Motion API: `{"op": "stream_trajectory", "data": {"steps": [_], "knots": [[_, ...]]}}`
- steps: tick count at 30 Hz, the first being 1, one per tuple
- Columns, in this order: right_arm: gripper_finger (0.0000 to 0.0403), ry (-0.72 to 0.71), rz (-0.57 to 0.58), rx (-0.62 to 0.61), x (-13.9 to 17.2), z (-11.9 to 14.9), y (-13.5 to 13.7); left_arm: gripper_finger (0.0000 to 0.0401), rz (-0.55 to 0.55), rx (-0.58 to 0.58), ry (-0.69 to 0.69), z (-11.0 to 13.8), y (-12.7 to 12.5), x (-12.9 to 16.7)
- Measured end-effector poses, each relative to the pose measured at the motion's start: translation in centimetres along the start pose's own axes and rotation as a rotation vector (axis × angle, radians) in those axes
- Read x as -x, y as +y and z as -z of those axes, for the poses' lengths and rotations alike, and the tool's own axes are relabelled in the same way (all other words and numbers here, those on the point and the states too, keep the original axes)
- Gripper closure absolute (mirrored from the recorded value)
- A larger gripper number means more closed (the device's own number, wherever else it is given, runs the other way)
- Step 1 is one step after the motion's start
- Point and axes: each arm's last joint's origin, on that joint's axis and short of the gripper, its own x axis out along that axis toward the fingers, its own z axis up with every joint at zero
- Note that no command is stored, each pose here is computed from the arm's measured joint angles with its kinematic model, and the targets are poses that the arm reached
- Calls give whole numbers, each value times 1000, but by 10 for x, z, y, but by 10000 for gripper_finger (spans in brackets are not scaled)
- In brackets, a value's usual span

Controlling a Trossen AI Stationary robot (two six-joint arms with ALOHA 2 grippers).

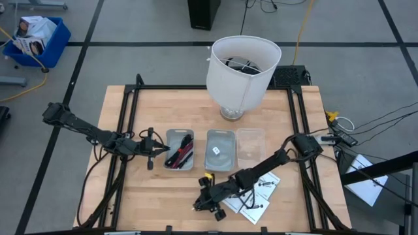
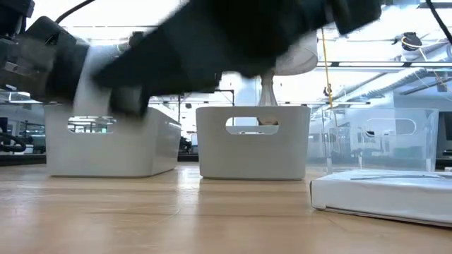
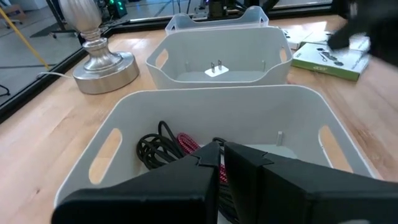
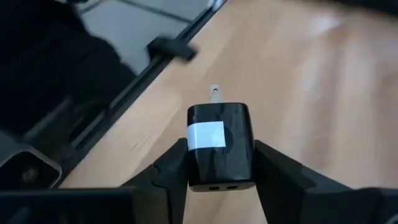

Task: Pick and place items into bin
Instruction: Put the black charger adapter into the right gray bin

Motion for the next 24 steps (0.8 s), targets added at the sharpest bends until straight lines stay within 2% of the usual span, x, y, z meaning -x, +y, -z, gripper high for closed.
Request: {"op": "stream_trajectory", "data": {"steps": [3, 8, 11, 14, 19, 24], "knots": [[265, -7, 76, 33, 25, -23, -4, 370, 0, 4, 0, 0, 0, 0], [265, 76, 353, 70, 93, -59, -14, 370, 0, 7, 1, 0, 0, 0], [265, 145, 470, 28, 131, -68, -27, 370, 1, 7, 1, 0, 0, 0], [265, 232, 516, -47, 156, -65, -43, 370, 1, 7, 0, 0, 0, 0], [265, 375, 595, -167, 166, -48, -76, 370, 0, 4, 0, 0, 0, 0], [265, 370, 585, -331, 149, -29, -106, 370, 0, 4, 0, 0, 0, 0]]}}
